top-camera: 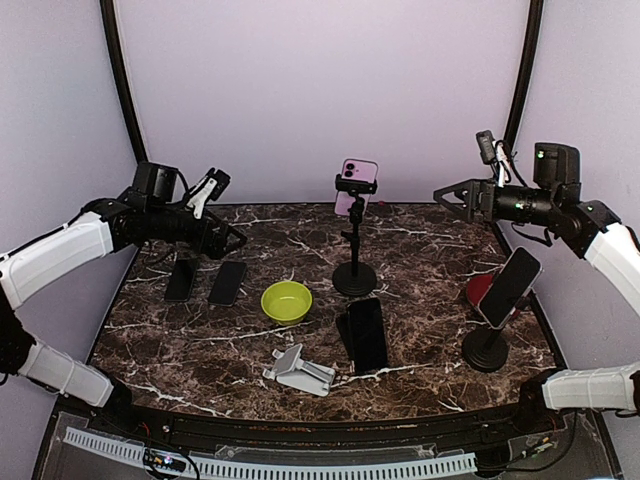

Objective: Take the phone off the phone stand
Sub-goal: Pick up the phone stand from the center of the board.

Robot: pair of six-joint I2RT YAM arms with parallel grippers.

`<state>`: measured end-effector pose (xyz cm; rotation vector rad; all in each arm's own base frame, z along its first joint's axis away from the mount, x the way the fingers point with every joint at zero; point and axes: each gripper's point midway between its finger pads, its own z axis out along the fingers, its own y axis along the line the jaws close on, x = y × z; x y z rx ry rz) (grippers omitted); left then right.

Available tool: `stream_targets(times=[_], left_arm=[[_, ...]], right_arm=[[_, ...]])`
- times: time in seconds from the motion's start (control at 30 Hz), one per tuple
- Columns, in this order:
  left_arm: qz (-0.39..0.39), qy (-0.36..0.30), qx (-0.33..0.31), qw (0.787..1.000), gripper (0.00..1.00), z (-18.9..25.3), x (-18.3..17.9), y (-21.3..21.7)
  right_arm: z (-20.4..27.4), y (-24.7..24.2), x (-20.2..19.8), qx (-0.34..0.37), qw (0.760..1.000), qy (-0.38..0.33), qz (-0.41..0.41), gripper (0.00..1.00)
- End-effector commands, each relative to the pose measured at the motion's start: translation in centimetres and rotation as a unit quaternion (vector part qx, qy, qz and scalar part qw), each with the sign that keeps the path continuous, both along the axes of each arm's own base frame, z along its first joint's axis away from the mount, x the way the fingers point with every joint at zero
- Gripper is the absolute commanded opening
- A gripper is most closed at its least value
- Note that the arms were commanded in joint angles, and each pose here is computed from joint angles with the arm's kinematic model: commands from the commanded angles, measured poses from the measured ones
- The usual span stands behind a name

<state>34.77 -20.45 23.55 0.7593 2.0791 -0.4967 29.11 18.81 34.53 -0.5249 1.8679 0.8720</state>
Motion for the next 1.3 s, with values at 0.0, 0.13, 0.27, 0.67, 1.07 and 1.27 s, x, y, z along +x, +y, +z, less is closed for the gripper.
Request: stream_targets(times=[0.0,0.13,0.27,0.67,1.07,1.27], left_arm=[[-0.17,-0.08,-0.004,0.982,0.99,1.7,-5.9,-4.2],[-0.267,-0.071,0.002,0.961,0.99,0.4,-10.2,-6.6],[-0.318,-0.072,0.017,0.945,0.99,-0.7,-12.5,-7.9],[-0.438,-0.036,0.047,0.897,0.99,-4.7,-18.5,-10.3],[-0.502,-0.002,0.143,0.853,0.99,-10.6,-20.5,-12.2],[-0.511,-0.006,0.154,0.846,0.99,-11.7,-20.3,-13.1]], right_arm=[[1.5,0.5,-0.8,0.016,1.0,-0.015,0.016,0.99],[1.6,0.5,-1.0,0.018,1.0,-0.013,0.019,0.99],[2.0,0.6,-1.2,0.02,0.999,-0.014,0.022,0.99],[1.6,0.5,-1.9,0.012,0.999,-0.012,0.032,0.99],[1.7,0.4,-2.1,0.004,0.999,-0.023,0.032,0.99],[1.4,0.3,-2.1,0.001,0.999,-0.022,0.031,0.99]])
